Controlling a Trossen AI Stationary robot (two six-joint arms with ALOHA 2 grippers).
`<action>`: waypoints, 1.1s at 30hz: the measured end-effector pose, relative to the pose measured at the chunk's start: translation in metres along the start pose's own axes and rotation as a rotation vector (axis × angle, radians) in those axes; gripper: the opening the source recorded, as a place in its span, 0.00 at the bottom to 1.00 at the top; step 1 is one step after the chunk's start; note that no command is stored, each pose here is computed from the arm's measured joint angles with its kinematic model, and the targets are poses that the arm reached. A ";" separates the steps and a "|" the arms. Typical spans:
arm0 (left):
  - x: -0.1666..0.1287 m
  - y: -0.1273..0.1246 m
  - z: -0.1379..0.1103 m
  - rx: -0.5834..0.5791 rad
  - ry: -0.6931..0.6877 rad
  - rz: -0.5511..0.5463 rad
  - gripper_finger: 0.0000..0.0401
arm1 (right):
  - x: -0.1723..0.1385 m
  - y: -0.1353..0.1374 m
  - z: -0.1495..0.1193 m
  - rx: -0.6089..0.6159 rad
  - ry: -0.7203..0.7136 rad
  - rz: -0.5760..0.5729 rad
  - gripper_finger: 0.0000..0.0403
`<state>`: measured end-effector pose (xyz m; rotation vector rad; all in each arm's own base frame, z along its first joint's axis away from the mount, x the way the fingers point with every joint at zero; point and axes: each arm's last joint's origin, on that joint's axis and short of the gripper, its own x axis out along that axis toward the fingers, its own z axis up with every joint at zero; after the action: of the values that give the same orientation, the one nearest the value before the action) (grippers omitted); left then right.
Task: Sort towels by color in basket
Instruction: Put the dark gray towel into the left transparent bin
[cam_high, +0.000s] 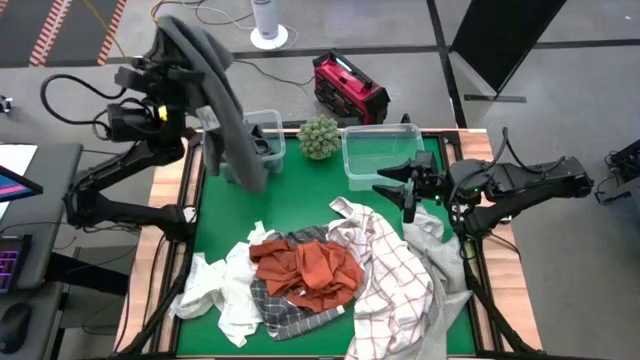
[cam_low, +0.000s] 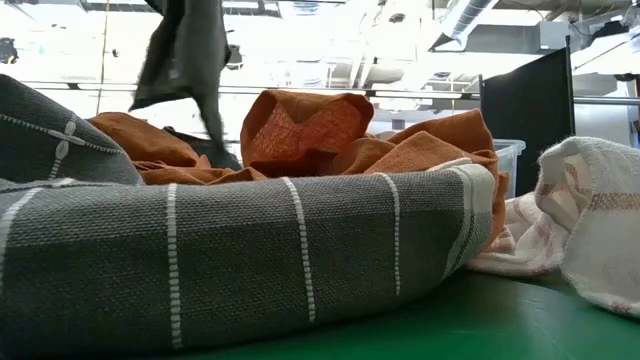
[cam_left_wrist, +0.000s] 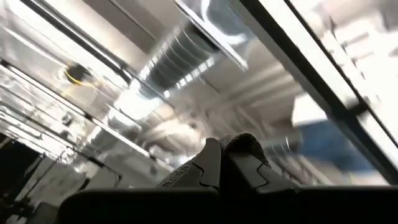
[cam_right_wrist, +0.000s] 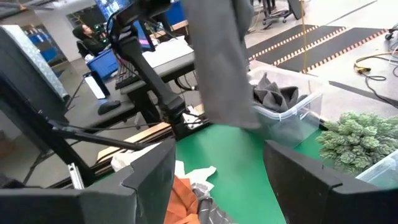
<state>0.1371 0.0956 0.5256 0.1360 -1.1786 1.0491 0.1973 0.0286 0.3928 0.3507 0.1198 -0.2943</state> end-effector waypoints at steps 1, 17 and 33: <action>0.004 0.003 -0.001 -0.020 -0.030 -0.001 0.00 | 0.001 0.000 -0.001 -0.002 0.004 -0.001 0.67; 0.087 0.009 -0.007 0.088 0.024 -0.194 0.00 | 0.032 0.017 -0.026 -0.032 0.106 -0.006 0.67; 0.048 0.026 -0.066 0.278 0.766 -0.282 0.00 | 0.001 0.003 0.000 -0.021 -0.008 0.015 0.67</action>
<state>0.1629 0.1776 0.5249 0.0989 -0.3082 0.8850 0.1990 0.0313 0.3936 0.3297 0.1124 -0.2796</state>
